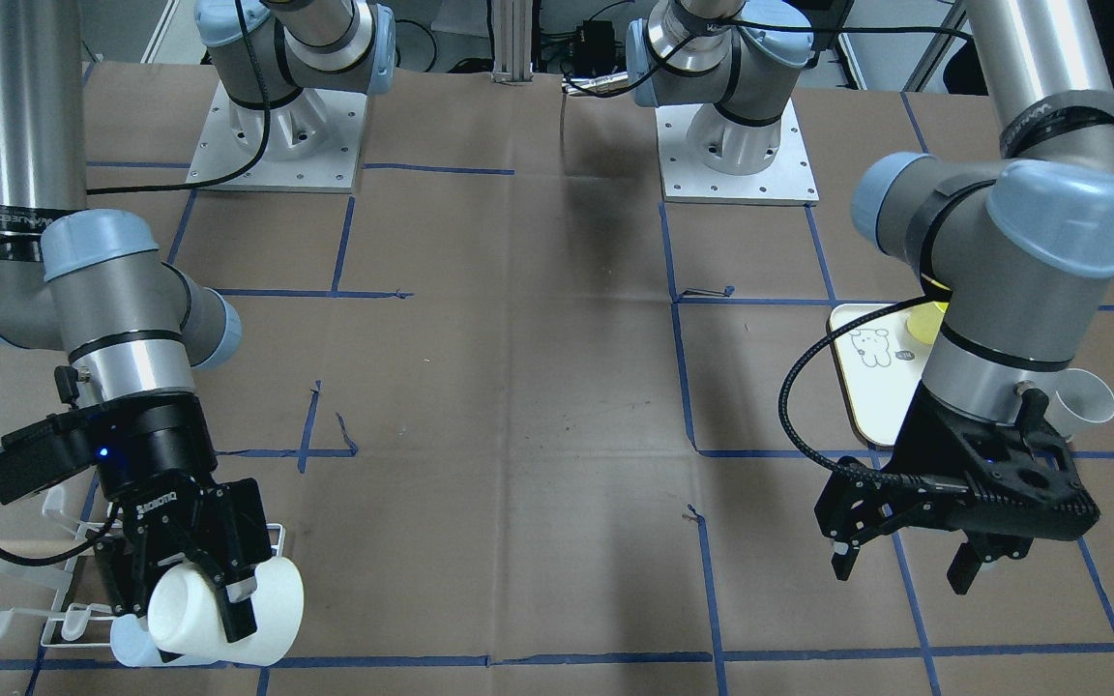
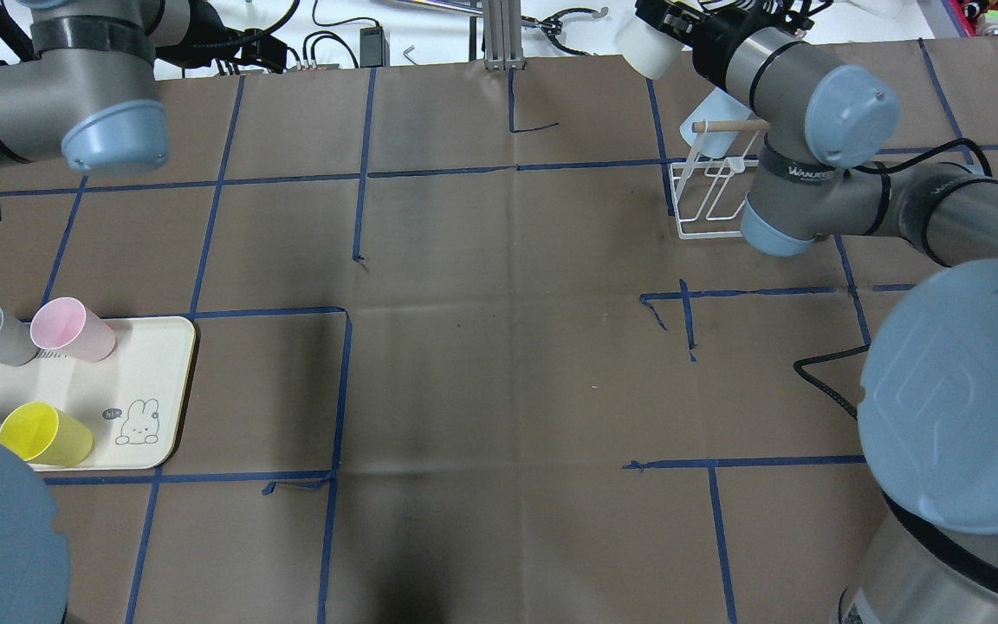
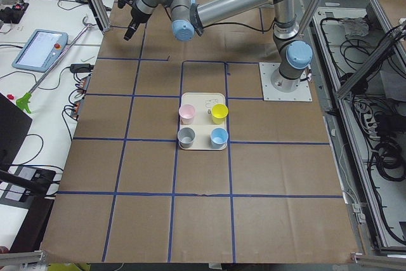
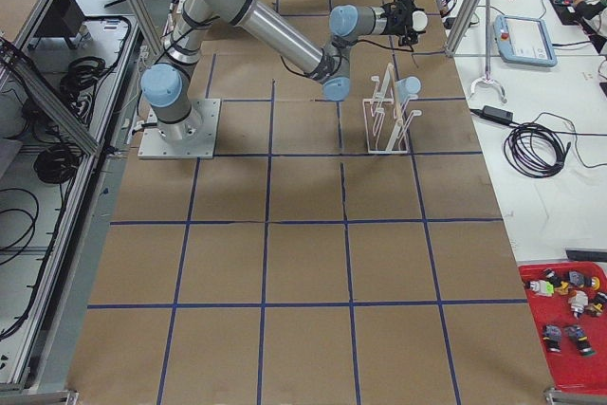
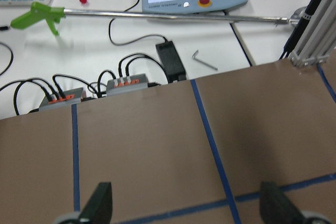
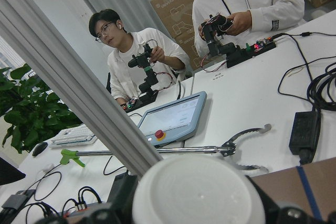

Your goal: Transfer IKEA cup to right arm and place on rack

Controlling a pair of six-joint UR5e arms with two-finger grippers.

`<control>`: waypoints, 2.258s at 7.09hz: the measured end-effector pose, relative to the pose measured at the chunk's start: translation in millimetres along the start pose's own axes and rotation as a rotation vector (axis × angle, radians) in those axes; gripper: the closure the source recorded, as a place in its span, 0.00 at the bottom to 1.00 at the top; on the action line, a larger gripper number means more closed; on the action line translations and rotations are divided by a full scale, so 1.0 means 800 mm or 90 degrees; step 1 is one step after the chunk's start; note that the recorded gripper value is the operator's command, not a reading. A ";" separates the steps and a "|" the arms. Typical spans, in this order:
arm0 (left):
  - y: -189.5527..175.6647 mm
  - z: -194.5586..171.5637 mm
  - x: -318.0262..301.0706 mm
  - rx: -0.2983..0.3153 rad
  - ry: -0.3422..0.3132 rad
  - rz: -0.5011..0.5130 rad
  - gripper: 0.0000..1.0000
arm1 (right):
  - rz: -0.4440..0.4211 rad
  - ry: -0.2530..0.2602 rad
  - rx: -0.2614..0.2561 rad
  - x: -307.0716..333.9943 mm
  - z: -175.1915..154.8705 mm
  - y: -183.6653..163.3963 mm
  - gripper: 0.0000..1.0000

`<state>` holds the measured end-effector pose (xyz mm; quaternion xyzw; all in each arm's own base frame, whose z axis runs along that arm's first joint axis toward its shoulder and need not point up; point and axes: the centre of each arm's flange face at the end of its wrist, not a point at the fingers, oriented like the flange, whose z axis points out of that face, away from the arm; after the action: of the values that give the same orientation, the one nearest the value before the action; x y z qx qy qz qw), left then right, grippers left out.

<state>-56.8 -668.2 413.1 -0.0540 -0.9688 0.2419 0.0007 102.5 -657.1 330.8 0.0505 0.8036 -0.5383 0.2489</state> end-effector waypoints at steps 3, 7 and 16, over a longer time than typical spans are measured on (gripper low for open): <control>0.049 -0.103 0.036 -0.213 -0.008 -0.122 0.00 | -0.206 0.062 -0.019 0.081 0.002 -0.031 0.87; 0.090 -0.144 0.118 -0.273 -0.017 -0.133 0.00 | -0.289 0.126 -0.104 0.175 -0.006 -0.083 0.89; 0.093 -0.148 0.077 -0.269 -0.010 -0.096 0.00 | -0.230 0.167 -0.158 0.227 -0.058 -0.035 0.00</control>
<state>-106.8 -541.4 481.5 0.0216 -0.9992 0.0334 0.0003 -81.2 -661.4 285.9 -0.0554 0.8847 -0.4605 0.0470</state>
